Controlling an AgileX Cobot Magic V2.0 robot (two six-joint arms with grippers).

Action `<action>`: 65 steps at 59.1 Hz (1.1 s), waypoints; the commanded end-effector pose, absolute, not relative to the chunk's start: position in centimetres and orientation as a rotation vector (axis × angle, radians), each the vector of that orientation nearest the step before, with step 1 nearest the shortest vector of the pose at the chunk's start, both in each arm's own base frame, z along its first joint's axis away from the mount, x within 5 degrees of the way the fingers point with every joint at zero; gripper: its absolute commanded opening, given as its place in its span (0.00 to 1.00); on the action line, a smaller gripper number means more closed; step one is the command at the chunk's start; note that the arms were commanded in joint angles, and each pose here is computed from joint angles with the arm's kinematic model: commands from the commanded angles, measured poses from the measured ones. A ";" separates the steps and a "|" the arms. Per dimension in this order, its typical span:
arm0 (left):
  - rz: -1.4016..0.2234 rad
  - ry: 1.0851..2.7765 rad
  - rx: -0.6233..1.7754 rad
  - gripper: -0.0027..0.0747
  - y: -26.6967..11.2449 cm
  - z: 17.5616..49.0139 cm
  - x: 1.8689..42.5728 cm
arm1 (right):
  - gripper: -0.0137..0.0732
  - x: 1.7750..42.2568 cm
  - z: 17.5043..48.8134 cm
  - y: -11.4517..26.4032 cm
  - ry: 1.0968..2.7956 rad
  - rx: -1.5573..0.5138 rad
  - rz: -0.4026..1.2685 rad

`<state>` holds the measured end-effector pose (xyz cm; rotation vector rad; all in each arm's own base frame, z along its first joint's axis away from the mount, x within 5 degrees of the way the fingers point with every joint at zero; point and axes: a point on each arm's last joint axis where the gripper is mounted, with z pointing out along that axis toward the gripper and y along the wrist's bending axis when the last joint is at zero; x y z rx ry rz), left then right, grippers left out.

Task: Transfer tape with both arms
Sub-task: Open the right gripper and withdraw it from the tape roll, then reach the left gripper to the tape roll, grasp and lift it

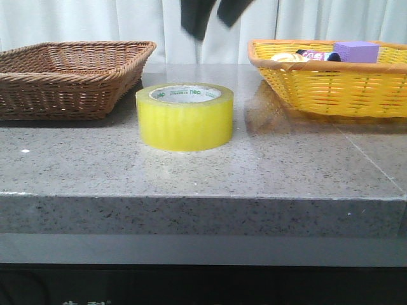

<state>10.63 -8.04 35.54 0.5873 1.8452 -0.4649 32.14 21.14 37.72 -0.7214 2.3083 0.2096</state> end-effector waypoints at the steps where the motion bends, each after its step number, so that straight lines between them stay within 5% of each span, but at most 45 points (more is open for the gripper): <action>1: -0.510 1.735 0.546 0.67 -8.3 37.5 10.8 | 0.67 29.5 42.1 18.6 2.158 -0.636 0.258; 45: -0.506 1.740 0.549 0.67 -8.3 37.4 10.8 | 0.67 13.9 38.8 8.3 1.958 -0.418 0.472; 65: -0.288 1.883 0.826 0.67 -11.3 39.2 15.0 | 0.67 11.1 38.6 6.8 1.895 -0.409 0.485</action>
